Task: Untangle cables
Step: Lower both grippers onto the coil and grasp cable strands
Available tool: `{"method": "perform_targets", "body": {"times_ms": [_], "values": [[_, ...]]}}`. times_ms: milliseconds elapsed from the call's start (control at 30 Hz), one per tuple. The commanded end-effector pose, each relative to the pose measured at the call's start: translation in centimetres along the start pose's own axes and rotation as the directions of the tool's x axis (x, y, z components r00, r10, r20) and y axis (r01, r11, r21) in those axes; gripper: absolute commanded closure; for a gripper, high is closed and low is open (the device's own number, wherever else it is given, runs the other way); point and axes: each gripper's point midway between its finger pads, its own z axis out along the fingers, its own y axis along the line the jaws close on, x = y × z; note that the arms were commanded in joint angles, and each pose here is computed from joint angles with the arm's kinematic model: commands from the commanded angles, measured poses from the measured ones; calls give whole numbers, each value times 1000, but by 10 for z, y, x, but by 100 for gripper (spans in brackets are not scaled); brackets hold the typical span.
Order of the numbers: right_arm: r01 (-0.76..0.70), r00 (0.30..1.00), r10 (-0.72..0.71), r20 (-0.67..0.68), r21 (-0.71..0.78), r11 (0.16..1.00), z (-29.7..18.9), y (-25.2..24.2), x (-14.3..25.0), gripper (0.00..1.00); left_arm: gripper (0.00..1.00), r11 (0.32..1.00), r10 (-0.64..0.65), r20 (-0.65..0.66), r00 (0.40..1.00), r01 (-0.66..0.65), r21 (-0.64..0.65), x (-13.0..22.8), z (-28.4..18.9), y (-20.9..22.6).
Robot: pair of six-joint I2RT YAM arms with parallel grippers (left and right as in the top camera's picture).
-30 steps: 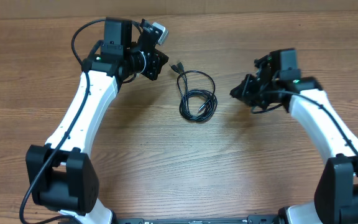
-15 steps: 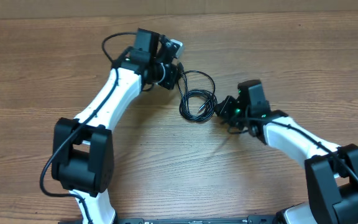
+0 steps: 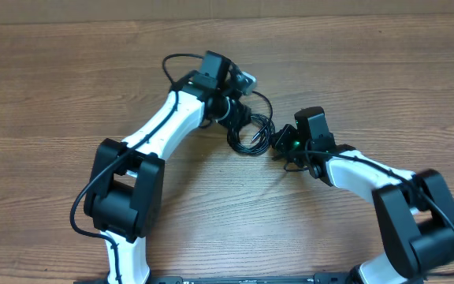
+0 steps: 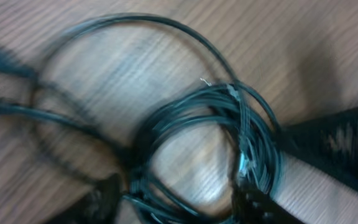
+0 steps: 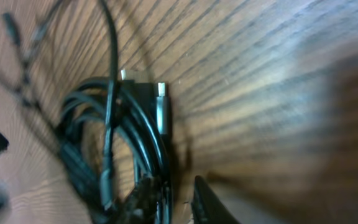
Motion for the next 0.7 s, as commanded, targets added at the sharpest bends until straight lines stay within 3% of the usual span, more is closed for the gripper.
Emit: {"method": "perform_targets", "body": {"times_ms": [0, 100, 200, 467, 667], "values": [[-22, 997, 18, -75, -52, 998, 8, 4, 14, 78, 27, 960, 279, -26, 960, -279, 1, 0, -1, -5], [-16, 997, 11, -73, -74, 997, 9, 9, 13, 77, 43, 930, 367, -56, 929, -366, 23, 10, -3, -3], [-15, 998, 9, -66, -83, 996, 8, 11, 11, 73, 50, 915, 402, -56, 914, -401, 33, 13, -5, 0], [-12, 1000, 12, -11, -60, 998, 9, 7, 1, 70, 46, 909, 395, 17, 918, -394, 133, 9, -2, -18], [-12, 999, 13, 30, -38, 999, 9, 4, -6, 78, 49, 909, 387, 14, 922, -384, 161, 14, 7, -20]]}}
